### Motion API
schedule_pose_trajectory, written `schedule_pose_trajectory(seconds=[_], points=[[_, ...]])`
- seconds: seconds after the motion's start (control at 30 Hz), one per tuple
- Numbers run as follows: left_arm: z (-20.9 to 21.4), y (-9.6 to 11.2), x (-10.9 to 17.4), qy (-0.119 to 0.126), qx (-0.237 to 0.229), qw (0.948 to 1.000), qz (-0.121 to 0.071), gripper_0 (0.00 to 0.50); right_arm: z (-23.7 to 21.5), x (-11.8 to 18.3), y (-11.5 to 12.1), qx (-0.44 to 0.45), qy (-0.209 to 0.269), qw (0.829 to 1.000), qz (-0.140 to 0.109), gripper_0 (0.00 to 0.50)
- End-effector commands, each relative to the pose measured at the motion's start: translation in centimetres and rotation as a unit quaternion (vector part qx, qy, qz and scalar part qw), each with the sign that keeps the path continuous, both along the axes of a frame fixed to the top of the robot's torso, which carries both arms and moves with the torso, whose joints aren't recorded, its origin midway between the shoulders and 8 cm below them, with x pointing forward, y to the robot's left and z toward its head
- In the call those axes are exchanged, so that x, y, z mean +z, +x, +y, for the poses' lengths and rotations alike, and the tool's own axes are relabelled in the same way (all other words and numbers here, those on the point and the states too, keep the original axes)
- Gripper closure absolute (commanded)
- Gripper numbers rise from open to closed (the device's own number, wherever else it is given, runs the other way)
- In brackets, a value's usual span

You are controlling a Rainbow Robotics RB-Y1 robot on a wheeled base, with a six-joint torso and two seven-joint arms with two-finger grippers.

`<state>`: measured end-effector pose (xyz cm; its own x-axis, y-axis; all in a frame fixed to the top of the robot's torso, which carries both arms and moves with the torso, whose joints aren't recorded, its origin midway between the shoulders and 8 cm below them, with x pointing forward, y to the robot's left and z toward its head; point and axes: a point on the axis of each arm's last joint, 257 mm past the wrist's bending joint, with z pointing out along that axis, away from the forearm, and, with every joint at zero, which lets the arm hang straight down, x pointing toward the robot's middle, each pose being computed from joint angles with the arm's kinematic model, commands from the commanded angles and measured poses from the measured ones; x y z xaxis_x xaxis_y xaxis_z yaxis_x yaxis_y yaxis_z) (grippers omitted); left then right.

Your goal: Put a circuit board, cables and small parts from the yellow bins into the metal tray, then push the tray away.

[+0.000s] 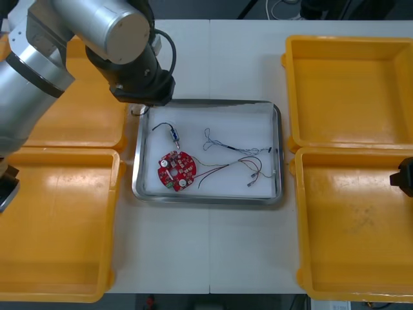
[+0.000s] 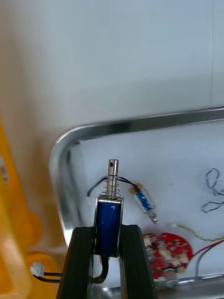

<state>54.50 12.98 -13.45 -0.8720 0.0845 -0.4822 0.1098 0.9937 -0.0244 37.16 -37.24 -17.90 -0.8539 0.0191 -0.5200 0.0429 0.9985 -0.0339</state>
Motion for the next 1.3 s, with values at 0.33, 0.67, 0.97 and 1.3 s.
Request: schedule_pose_trajectory(seconds=[0.33, 0.67, 0.97, 1.3], points=[[-7.1, -1.8, -4.6, -0.018, -0.014, 0.9997, -0.007, 0.500, 1.2, -0.2, -0.5, 0.008, 0.004, 1.000, 0.000, 0.000], [-7.0, -1.1, -7.4, -0.010, -0.001, 0.9999, -0.002, 0.499, 1.3, -0.3, -0.5, 0.005, 0.003, 1.000, 0.002, 0.000], [-7.4, -1.2, -7.4, -0.018, 0.004, 0.9998, -0.002, 0.000, 1.3, -0.3, -0.5, 0.003, 0.003, 1.000, 0.002, 0.000], [-7.4, -1.7, -6.0, -0.021, 0.012, 0.9997, -0.002, 0.000, 1.2, -0.4, -0.6, 0.002, 0.003, 1.000, 0.003, 0.000]])
